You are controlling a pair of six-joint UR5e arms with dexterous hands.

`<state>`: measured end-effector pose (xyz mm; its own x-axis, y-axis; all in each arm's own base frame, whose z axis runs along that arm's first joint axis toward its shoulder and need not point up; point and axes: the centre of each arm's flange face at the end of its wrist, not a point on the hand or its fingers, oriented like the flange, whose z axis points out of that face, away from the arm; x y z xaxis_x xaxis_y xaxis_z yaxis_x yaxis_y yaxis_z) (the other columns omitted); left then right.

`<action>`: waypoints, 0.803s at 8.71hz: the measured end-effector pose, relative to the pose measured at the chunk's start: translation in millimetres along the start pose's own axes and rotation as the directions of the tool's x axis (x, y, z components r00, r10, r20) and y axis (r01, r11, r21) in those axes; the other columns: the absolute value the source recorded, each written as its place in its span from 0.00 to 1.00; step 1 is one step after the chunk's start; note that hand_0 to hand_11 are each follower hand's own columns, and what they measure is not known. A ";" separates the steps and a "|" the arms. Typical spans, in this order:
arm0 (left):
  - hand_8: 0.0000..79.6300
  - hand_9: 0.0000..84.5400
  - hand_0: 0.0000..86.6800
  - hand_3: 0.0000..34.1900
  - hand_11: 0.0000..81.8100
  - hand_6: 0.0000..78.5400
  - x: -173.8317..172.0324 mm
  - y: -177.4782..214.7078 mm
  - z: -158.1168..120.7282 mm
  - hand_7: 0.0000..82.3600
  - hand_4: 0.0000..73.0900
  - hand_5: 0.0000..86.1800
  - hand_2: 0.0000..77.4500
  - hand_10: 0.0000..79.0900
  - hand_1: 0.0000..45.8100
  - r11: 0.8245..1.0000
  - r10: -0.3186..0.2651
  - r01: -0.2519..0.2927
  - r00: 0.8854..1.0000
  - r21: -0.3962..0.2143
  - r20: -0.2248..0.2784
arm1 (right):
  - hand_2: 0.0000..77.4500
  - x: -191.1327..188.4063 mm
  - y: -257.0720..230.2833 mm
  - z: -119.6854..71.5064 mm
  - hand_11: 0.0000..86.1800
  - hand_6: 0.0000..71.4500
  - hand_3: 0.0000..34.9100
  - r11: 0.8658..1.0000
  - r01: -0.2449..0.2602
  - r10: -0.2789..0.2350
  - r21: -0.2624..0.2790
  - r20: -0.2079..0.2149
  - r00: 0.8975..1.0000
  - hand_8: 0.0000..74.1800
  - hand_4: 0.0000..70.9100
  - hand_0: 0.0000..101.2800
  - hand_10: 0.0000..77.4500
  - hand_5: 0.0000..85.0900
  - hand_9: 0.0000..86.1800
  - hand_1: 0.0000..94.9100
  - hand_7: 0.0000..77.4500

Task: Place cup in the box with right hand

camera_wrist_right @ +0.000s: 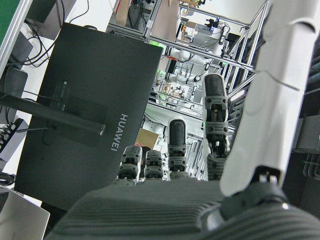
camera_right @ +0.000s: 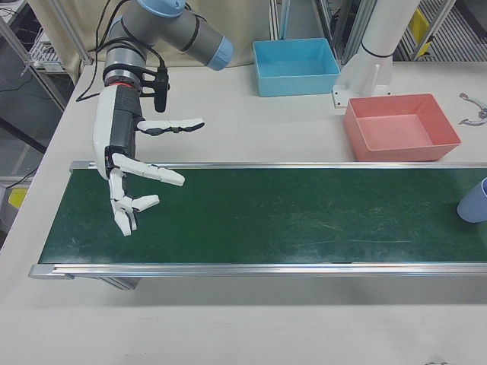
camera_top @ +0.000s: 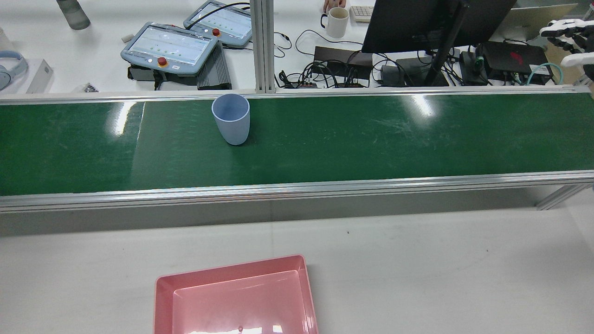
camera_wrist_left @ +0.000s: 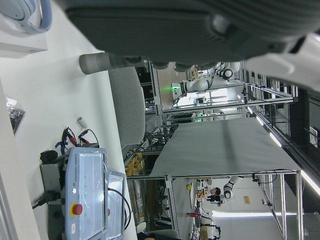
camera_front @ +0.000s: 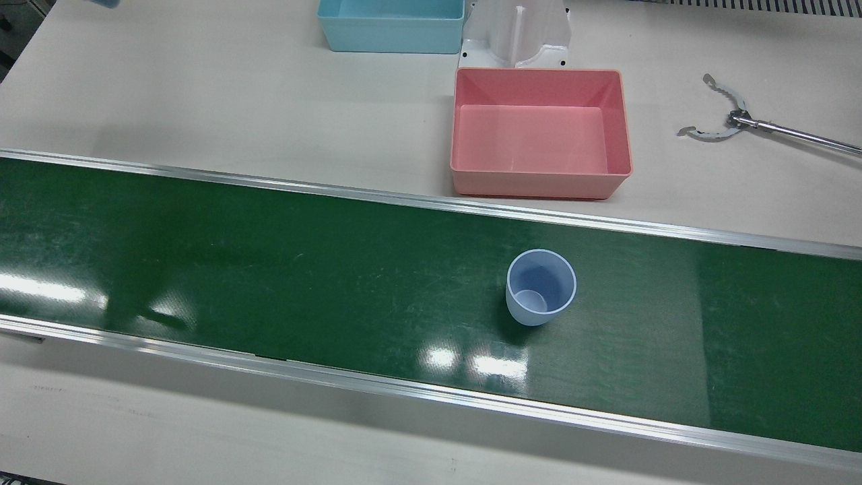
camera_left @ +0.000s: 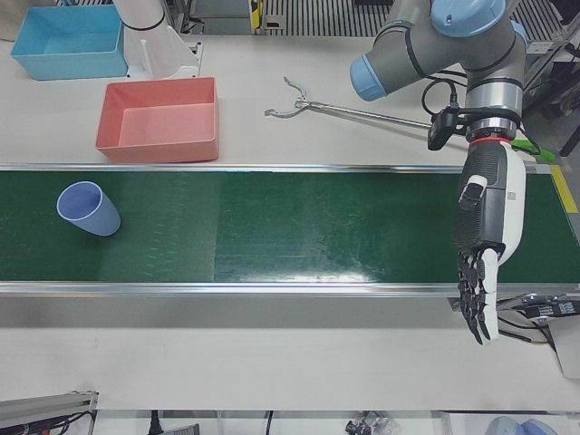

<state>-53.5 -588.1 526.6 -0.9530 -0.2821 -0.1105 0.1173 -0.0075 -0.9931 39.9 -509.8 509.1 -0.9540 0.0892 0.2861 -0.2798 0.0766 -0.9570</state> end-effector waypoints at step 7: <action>0.00 0.00 0.00 0.00 0.00 0.00 -0.1 -0.2 -0.1 0.00 0.00 0.00 0.01 0.00 0.01 1.000 -0.001 0.001 1.000 0.000 0.000 | 0.01 -12.8 3.0 6.0 0.15 0.18 0.00 1.000 -0.008 0.008 -0.007 0.029 1.000 0.05 0.55 0.56 0.10 0.06 0.13 0.13 0.65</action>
<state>-53.5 -588.0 526.9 -0.9531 -0.2823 -0.1096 0.1166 -0.0081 -0.9931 50.7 -516.7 502.3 -0.9589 0.0614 0.2770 -0.2717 0.0826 -0.9588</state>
